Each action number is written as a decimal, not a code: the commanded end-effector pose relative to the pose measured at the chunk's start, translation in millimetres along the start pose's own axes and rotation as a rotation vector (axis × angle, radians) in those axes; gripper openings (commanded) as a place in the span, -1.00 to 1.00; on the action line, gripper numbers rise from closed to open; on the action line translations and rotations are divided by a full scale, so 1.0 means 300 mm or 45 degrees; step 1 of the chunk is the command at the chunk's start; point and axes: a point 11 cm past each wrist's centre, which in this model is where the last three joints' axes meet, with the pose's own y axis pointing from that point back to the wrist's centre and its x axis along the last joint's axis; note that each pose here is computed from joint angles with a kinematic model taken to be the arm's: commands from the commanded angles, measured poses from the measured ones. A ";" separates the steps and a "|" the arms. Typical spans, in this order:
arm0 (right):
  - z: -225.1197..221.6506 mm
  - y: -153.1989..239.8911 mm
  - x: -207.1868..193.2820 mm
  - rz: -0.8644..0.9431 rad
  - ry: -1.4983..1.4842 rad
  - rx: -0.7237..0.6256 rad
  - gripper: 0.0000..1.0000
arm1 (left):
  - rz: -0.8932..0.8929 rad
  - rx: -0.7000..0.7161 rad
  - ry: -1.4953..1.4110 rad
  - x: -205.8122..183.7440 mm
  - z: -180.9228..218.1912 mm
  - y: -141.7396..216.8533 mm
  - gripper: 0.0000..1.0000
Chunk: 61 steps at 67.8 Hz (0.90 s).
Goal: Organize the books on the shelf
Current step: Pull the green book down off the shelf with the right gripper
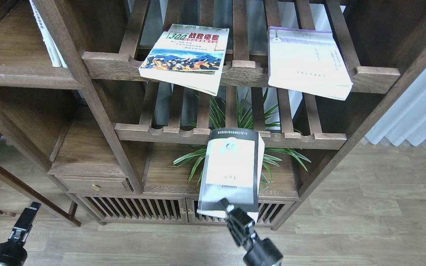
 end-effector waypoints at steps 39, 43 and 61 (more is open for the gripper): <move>0.113 0.055 0.103 0.130 0.002 -0.353 -0.81 | -0.080 0.303 -0.001 -0.033 -0.277 0.130 1.00; 0.137 0.060 0.112 0.140 0.003 -0.416 -0.81 | -0.102 0.391 -0.021 -0.047 -0.325 0.142 1.00; 0.128 0.048 0.127 0.159 0.033 -0.487 -0.81 | -0.147 0.698 -0.012 -0.087 -0.456 0.182 1.00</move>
